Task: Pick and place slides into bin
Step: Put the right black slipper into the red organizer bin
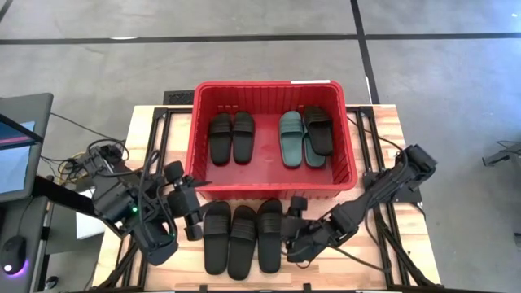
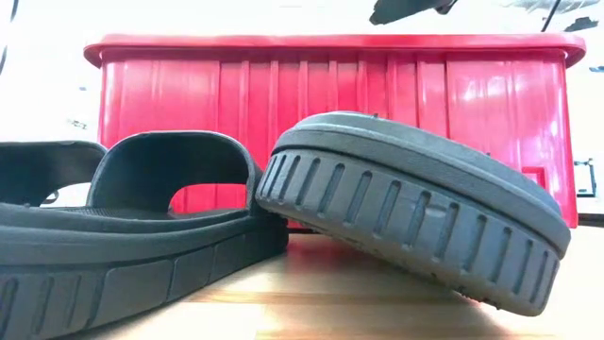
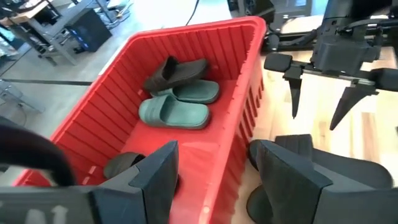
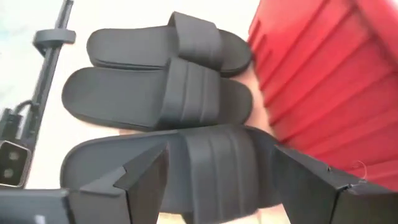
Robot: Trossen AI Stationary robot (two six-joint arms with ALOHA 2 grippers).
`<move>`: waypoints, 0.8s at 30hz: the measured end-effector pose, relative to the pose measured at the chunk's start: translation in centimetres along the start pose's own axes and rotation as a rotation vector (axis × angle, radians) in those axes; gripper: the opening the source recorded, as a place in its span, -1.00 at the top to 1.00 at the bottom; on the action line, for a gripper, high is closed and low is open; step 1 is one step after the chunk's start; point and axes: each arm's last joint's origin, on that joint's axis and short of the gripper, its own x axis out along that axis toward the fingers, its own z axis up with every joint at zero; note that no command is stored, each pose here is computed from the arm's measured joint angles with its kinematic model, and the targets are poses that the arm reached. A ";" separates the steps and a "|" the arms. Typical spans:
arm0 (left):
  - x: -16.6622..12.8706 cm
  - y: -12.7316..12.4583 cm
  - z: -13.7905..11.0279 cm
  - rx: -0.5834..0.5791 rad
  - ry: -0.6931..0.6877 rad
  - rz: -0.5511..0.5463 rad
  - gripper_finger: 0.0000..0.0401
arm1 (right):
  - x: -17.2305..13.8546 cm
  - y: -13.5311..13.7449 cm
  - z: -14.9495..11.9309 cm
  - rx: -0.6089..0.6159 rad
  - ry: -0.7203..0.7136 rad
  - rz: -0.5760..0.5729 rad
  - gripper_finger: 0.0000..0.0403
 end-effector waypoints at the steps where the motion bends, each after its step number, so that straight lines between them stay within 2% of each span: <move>1: -0.1 -0.1 -0.1 0.002 0.002 -0.009 -0.03 | 0.2 0.2 -0.1 0.001 0.003 0.001 -0.29; 11: -1.1 -0.7 -0.5 0.014 -0.003 -0.052 -0.03 | 2.4 2.9 -2.0 -0.038 0.040 0.021 -0.29; 24: -1.1 -0.7 -0.5 0.014 -0.002 -0.053 -0.03 | 5.6 3.3 -3.5 -0.078 0.079 -0.093 -0.29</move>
